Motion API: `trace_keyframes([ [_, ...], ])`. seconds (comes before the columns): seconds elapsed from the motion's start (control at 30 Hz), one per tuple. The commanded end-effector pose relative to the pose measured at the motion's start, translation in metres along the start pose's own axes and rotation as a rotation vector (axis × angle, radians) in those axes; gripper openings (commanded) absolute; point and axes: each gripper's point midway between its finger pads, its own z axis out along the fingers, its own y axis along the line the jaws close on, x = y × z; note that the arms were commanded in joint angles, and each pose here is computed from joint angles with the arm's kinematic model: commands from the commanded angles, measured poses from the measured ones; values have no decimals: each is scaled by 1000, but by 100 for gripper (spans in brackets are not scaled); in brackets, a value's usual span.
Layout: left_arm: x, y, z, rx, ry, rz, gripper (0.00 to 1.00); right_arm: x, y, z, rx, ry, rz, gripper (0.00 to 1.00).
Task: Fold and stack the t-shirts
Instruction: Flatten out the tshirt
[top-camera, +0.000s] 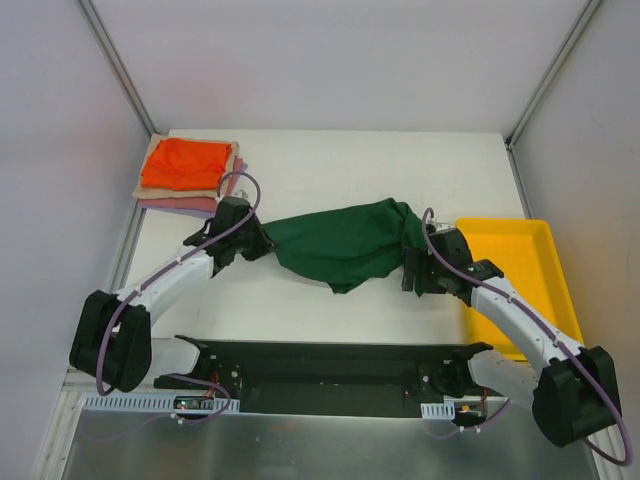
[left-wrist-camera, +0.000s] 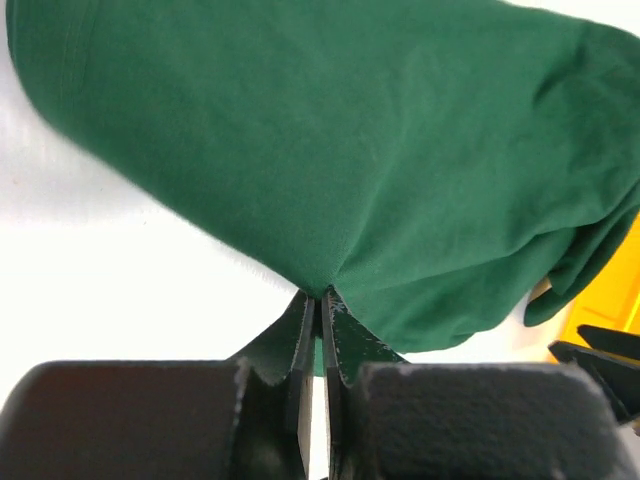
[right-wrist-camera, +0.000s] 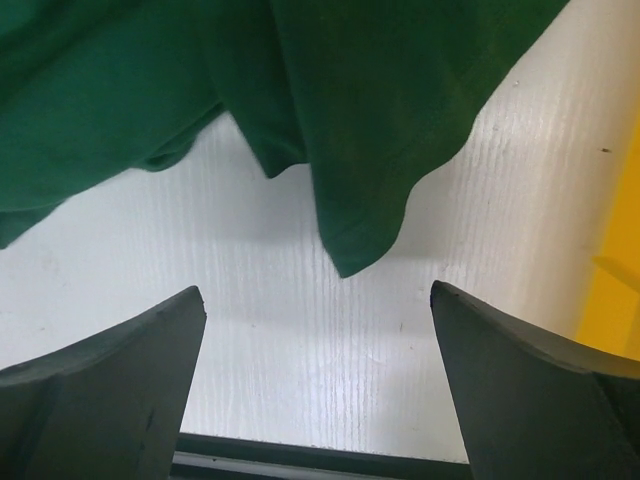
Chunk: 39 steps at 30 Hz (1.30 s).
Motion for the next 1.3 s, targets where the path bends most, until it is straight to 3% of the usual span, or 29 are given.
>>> trace_keyframes([
  [0.0,-7,11,-21,-44,-66,-10,0,-17,3,15,30,-28,17,95],
  [0.2,-32,-6,-47,10,-184,1,0,-40,31,45,-57,-9,34,81],
  [0.23,-33,-8,-48,16,-188,3,0,-44,32,51,-52,-16,36,73],
  [0.33,-44,-13,-55,22,-220,10,0,-52,19,55,44,-2,30,24],
  [0.37,-49,-16,-60,26,-233,17,0,-60,15,48,72,-20,21,12],
  [0.43,-65,-23,-73,33,-290,36,0,-84,11,27,102,-105,-3,0],
  [0.53,-92,-42,-105,72,-407,53,0,-132,13,-28,89,-283,-37,0],
  [0.67,-132,-93,-177,212,-590,88,0,-180,21,-125,36,-478,-85,0],
  [0.93,-167,-160,-345,444,-919,216,0,-213,40,-323,-191,-880,-98,0],
  [1.13,-169,-148,-426,444,-1134,209,0,-208,29,-399,-215,-1070,-114,0],
  [1.27,-170,-139,-424,404,-1152,207,0,-214,9,-393,-92,-1070,-66,0],
])
